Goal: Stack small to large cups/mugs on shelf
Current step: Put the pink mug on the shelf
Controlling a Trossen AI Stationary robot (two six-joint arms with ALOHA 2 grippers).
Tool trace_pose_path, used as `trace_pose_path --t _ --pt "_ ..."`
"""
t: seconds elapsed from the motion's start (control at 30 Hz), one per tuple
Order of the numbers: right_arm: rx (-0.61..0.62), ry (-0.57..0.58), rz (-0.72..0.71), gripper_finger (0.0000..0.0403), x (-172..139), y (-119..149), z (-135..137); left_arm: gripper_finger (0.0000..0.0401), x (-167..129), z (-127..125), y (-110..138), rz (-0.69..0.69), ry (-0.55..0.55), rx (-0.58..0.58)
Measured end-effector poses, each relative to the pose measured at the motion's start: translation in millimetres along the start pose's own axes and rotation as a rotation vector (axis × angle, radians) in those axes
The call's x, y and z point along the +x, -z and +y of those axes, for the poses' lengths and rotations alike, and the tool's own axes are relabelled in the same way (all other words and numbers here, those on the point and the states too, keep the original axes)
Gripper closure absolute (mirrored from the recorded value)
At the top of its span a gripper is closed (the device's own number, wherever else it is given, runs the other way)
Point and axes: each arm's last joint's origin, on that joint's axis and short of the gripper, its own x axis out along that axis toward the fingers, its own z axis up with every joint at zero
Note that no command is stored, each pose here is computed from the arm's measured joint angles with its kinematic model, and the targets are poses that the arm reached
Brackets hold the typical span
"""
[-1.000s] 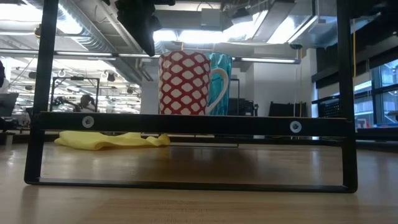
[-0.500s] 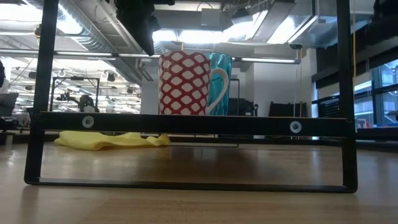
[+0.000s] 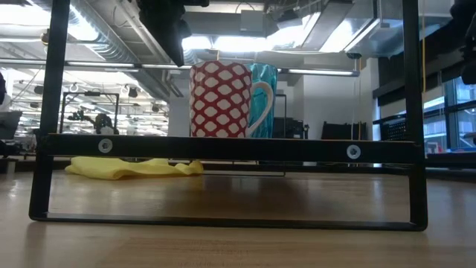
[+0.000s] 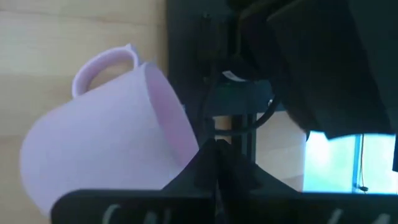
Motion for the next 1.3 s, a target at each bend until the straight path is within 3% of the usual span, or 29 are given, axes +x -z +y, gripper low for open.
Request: trace_pose_path --t 0.23,0.57,1.07,1.3 --pt "-0.001 -0.024 -0.035 0.0393 6 -3 -1 0.0346 0 2 0 0.001 -0.004 -0.026" --pt "-0.031 -0.217 0.029 0.0397 4 7 15 0.0346 1 7 0 0.002 -0.01 -0.046" --pt "-0.057 -0.674 -0.061 0.0396 -14 18 43 0.0346 1 8 0 0.0 -0.011 -0.046" --pt "0.005 -0.649 -0.126 0.0386 -12 13 39 0.0346 -14 7 -18 -0.147 0.084 -0.037"
